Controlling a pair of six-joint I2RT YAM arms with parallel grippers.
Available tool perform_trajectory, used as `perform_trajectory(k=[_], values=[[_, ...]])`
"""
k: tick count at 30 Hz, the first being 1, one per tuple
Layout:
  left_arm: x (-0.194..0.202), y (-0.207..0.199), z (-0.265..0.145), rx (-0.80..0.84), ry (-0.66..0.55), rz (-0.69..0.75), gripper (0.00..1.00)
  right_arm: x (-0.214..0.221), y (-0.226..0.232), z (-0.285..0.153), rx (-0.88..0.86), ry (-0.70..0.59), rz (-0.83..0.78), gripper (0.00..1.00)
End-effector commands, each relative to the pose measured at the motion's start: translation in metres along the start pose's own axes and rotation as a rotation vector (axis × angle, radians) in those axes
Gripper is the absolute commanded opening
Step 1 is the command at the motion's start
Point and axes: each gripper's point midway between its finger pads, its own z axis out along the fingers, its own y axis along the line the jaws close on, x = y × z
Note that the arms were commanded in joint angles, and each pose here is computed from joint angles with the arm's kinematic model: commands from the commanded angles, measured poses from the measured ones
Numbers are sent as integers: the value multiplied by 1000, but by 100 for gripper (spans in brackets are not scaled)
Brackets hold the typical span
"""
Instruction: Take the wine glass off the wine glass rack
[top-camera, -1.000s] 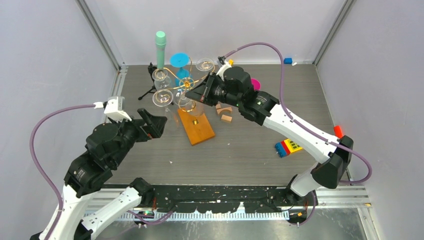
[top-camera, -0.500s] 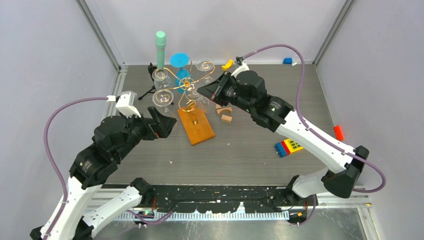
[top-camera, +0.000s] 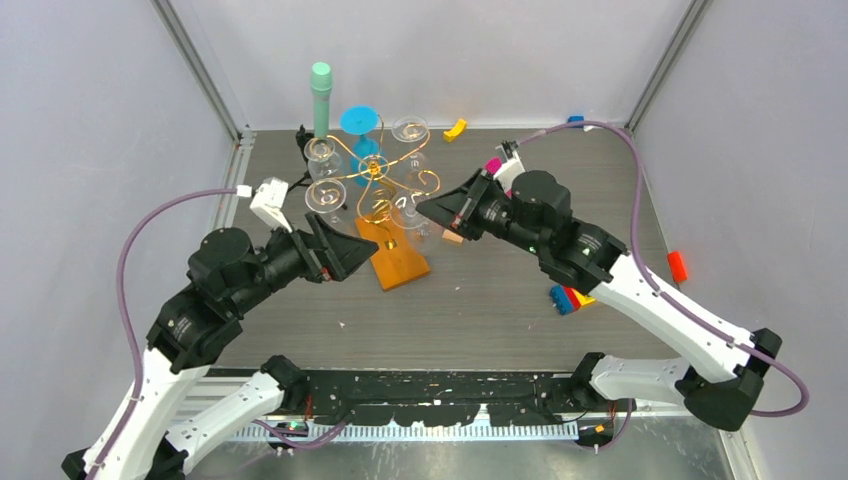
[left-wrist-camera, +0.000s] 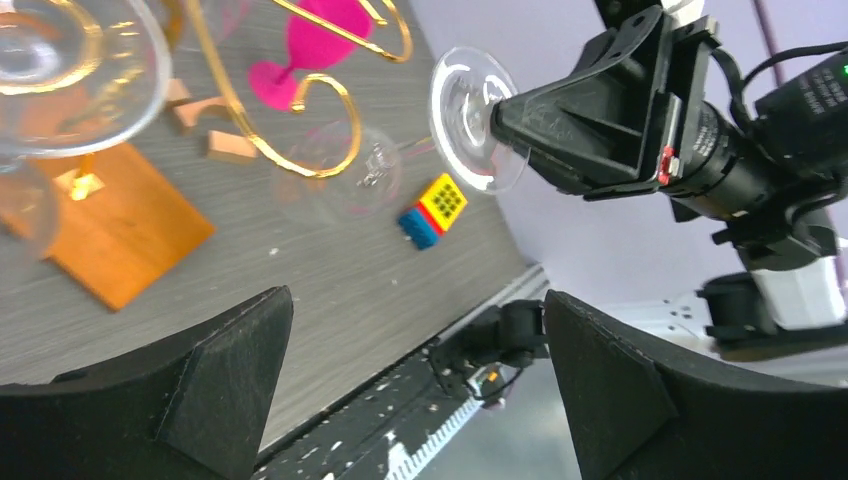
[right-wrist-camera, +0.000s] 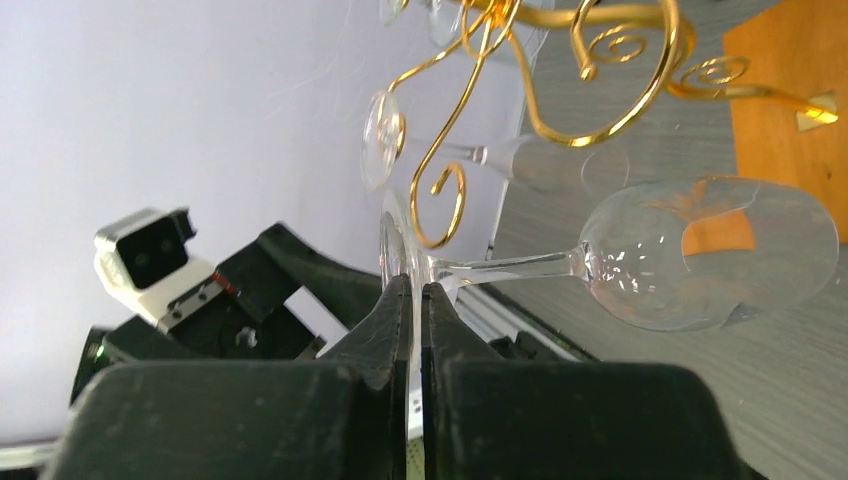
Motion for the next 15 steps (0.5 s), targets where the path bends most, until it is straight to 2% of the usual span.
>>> perform_trajectory(k=[1,6,12,15], values=[[0,-46,15,232,45,-72,97,3,42,-38,-177,41,18,0],[6,-60,28,364,62,20,92,0,46,-62,-197,27,67,0],[8,-89,35,580,87,303,91,0,61,-88,-198,64,160,0],[6,-101,41,668,43,454,90,-1,70,-96,-221,77,194,0]])
